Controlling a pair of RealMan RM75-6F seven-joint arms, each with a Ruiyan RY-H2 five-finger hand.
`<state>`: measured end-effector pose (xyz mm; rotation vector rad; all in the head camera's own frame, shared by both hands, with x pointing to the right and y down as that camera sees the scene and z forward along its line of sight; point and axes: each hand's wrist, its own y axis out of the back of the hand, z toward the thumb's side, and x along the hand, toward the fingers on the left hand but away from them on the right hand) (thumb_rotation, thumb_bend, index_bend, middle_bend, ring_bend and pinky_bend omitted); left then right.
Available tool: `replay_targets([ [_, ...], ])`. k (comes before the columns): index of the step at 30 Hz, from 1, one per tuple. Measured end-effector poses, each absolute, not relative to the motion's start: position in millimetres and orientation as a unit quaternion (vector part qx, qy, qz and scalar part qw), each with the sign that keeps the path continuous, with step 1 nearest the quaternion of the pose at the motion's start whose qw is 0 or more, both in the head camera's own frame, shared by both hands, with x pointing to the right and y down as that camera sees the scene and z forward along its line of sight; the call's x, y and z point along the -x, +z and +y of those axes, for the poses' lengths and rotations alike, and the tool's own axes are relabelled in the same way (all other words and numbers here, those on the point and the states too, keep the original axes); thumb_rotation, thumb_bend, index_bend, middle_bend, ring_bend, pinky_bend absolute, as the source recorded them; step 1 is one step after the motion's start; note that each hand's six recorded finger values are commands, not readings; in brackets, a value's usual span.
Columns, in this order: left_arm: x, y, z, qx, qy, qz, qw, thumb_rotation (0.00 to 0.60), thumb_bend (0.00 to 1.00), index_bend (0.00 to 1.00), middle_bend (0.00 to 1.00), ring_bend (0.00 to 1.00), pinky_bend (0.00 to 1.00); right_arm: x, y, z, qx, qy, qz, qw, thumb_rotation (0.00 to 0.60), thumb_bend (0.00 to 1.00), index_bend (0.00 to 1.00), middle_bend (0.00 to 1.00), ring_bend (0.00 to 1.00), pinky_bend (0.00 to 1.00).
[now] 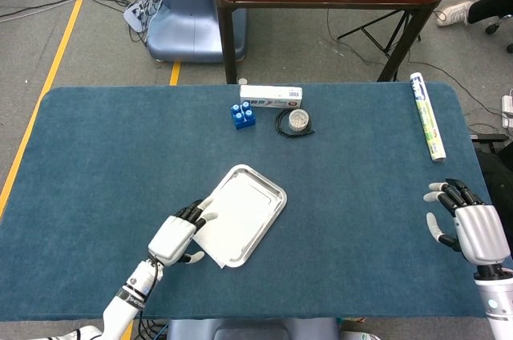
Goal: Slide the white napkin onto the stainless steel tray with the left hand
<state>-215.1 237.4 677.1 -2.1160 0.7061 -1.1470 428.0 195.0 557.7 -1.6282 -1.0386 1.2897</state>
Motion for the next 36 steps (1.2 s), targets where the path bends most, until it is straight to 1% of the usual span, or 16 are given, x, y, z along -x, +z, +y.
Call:
replay_targets([
  [1, 216.1, 677.1, 236.8, 0.801, -0.436, 0.266, 0.313, 0.6, 0.18, 0.26, 0.0, 0.0, 0.19, -428.3, 557.3, 194.8, 0.643, 0.509, -0.411, 0.398, 0.6, 0.45, 0.4, 0.31, 0.18, 0.41],
  [3, 218.2, 676.7, 235.5, 0.8, -0.438, 0.264, 0.314, 0.6, 0.26, 0.31, 0.0, 0.0, 0.19, -429.1, 557.0, 194.6, 0.643, 0.509, -0.412, 0.397, 0.6, 0.45, 0.4, 0.31, 0.18, 0.41],
  [5, 220.8, 675.3, 233.3, 0.799, -0.44, 0.261, 0.316, 0.6, 0.35, 0.33, 0.01, 0.04, 0.22, -429.2, 557.1, 194.4, 0.643, 0.509, -0.412, 0.397, 0.6, 0.45, 0.4, 0.31, 0.18, 0.41],
  [8, 223.3, 671.1, 229.5, 0.803, -0.437, 0.253, 0.317, 0.6, 0.39, 0.34, 0.11, 0.2, 0.45, -429.2, 557.6, 194.3, 0.642, 0.51, -0.411, 0.397, 0.6, 0.45, 0.4, 0.31, 0.18, 0.41],
  [9, 224.3, 669.5, 228.0, 0.803, -0.436, 0.25, 0.319, 0.6, 0.39, 0.34, 0.18, 0.25, 0.53, -429.1, 557.8, 194.3, 0.642, 0.511, -0.411, 0.397, 0.6, 0.45, 0.4, 0.31, 0.18, 0.41],
  [11, 227.0, 664.9, 223.2, 0.803, -0.435, 0.241, 0.328, 0.6, 0.39, 0.33, 0.36, 0.42, 0.7, -428.9, 558.3, 194.3, 0.642, 0.512, -0.41, 0.397, 0.6, 0.45, 0.4, 0.31, 0.18, 0.41],
  [12, 228.0, 662.8, 221.0, 0.802, -0.435, 0.237, 0.334, 0.6, 0.39, 0.32, 0.44, 0.5, 0.76, -428.8, 558.5, 194.3, 0.642, 0.512, -0.409, 0.398, 0.6, 0.45, 0.4, 0.31, 0.18, 0.41],
  [14, 228.8, 658.2, 216.8, 0.799, -0.434, 0.224, 0.349, 0.6, 0.39, 0.32, 0.7, 0.7, 0.9, -428.5, 558.9, 194.4, 0.642, 0.513, -0.409, 0.398, 0.6, 0.45, 0.4, 0.31, 0.18, 0.41],
  [16, 229.1, 655.8, 214.9, 0.799, -0.434, 0.208, 0.359, 0.6, 0.42, 0.33, 0.9, 0.84, 0.98, -428.5, 558.9, 194.4, 0.642, 0.513, -0.409, 0.398, 0.6, 0.45, 0.4, 0.31, 0.18, 0.41],
  [18, 229.5, 655.0, 214.7, 0.803, -0.434, 0.192, 0.36, 0.6, 0.47, 0.34, 0.99, 0.93, 1.0, -428.8, 559.0, 194.2, 0.641, 0.513, -0.409, 0.398, 0.6, 0.45, 0.4, 0.31, 0.18, 0.41],
  [19, 230.0, 654.7, 215.0, 0.807, -0.434, 0.18, 0.359, 0.6, 0.52, 0.35, 1.0, 0.97, 1.0, -428.9, 559.0, 194.2, 0.641, 0.513, -0.409, 0.398, 0.6, 0.45, 0.4, 0.31, 0.18, 0.41],
  [21, 230.5, 654.5, 215.7, 0.812, -0.433, 0.163, 0.355, 0.6, 0.59, 0.37, 1.0, 0.99, 1.0, -429.0, 559.1, 194.0, 0.641, 0.514, -0.409, 0.397, 0.6, 0.45, 0.4, 0.31, 0.18, 0.41],
  [24, 229.5, 654.0, 218.2, 0.821, -0.431, 0.139, 0.347, 0.6, 0.71, 0.38, 1.0, 1.0, 1.0, -429.1, 559.2, 194.0, 0.641, 0.514, -0.409, 0.397, 0.6, 0.45, 0.4, 0.31, 0.18, 0.41],
  [28, 227.8, 654.9, 222.5, 0.828, -0.432, 0.115, 0.338, 0.6, 0.87, 0.35, 1.0, 1.0, 1.0, -429.4, 559.4, 193.9, 0.641, 0.515, -0.408, 0.397, 0.6, 0.45, 0.4, 0.31, 0.18, 0.41],
  [31, 227.3, 656.0, 224.6, 0.828, -0.438, 0.102, 0.334, 0.6, 0.91, 0.32, 1.0, 1.0, 1.0, -429.6, 559.8, 193.8, 0.641, 0.516, -0.408, 0.396, 0.6, 0.45, 0.4, 0.31, 0.18, 0.41],
  [36, 224.7, 658.0, 225.6, 0.824, -0.446, 0.087, 0.339, 0.6, 0.91, 0.29, 1.0, 1.0, 1.0, -430.3, 560.6, 193.4, 0.639, 0.519, -0.406, 0.395, 0.6, 0.45, 0.4, 0.31, 0.18, 0.41],
])
